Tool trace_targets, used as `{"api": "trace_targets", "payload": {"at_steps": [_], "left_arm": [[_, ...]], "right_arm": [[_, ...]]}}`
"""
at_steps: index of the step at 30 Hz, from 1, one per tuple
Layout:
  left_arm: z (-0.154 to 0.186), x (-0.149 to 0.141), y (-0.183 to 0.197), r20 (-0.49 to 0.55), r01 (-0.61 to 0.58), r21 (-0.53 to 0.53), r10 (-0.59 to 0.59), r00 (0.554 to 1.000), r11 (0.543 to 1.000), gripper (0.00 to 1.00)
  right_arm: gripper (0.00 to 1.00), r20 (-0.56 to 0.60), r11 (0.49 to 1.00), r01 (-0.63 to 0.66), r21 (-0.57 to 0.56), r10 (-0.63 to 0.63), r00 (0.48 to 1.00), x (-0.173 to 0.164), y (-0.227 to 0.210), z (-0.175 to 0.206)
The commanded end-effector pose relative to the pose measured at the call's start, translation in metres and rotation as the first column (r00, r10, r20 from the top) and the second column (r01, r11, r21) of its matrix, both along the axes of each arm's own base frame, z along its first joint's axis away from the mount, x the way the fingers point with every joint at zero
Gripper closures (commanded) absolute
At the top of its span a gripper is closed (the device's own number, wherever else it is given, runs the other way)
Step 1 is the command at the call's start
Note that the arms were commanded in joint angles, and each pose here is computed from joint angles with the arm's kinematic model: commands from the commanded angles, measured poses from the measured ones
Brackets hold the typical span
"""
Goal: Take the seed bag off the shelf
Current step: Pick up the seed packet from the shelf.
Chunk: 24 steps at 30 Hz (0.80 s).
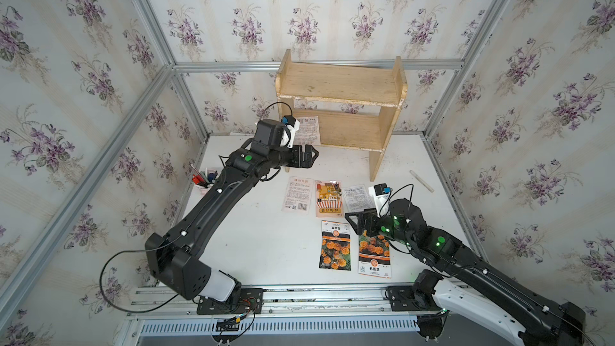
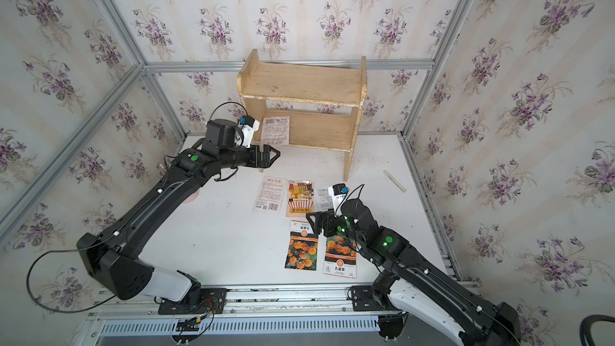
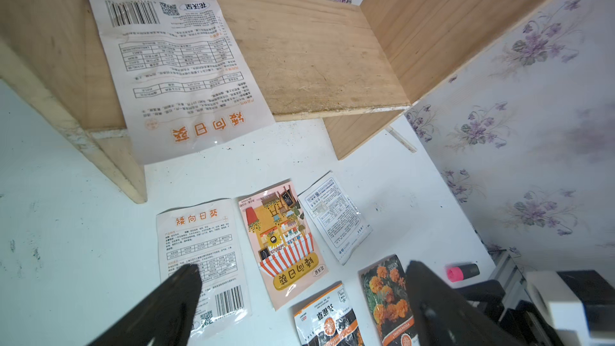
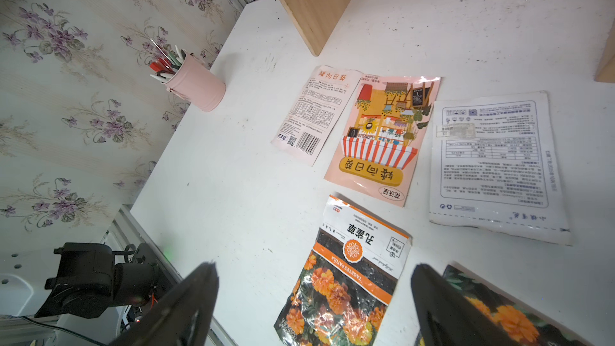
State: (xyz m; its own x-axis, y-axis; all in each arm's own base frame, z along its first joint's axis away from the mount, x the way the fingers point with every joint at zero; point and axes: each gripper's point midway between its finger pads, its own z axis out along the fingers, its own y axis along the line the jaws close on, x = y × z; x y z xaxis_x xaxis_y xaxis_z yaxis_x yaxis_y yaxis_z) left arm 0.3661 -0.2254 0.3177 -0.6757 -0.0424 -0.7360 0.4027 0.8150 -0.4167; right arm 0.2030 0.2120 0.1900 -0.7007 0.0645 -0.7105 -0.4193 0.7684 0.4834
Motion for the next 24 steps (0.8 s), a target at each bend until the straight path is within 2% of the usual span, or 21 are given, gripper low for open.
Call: {"api": "trace_targets", "payload": {"at_steps": [1, 7, 12, 16, 20, 23, 24], "left_arm": [[0.012, -0.006, 0.012, -0.015, -0.048, -0.08, 0.047, 0.999, 0.996, 0.0], [-0.003, 0.012, 0.04, -0.141, -0.112, -0.283, 0.075, 0.987, 0.953, 0.0], [-0.023, 0.04, 0.05, -0.215, -0.139, -0.351, 0.065, 0.974, 0.926, 0.02], [-0.035, 0.06, 0.052, -0.232, -0.164, -0.36, 0.083, 0.969, 0.919, 0.05], [-0.045, 0.078, 0.049, -0.253, -0.182, -0.386, 0.086, 0.964, 0.904, 0.16], [-0.052, 0.089, 0.049, -0.263, -0.202, -0.394, 0.1, 0.959, 0.897, 0.33], [-0.054, 0.092, 0.048, -0.27, -0.205, -0.396, 0.1, 0.958, 0.895, 0.36]], "right_arm": [[0.05, 0.017, 1.0, -0.006, 0.027, 0.005, 1.0, 0.002, 0.004, 0.006], [0.06, 0.022, 0.999, -0.009, 0.041, 0.008, 1.0, 0.002, 0.006, 0.01], [0.06, 0.023, 0.999, -0.005, 0.038, 0.004, 1.0, 0.002, 0.005, 0.01], [0.06, 0.024, 0.999, -0.004, 0.036, 0.003, 1.0, 0.003, 0.005, 0.01], [0.06, 0.026, 1.0, -0.003, 0.028, 0.002, 1.0, 0.003, 0.004, 0.009], [0.06, 0.026, 1.0, 0.001, 0.019, -0.001, 1.0, 0.003, 0.002, 0.009], [0.06, 0.027, 1.0, 0.003, 0.017, -0.003, 1.0, 0.003, 0.002, 0.009]]}}
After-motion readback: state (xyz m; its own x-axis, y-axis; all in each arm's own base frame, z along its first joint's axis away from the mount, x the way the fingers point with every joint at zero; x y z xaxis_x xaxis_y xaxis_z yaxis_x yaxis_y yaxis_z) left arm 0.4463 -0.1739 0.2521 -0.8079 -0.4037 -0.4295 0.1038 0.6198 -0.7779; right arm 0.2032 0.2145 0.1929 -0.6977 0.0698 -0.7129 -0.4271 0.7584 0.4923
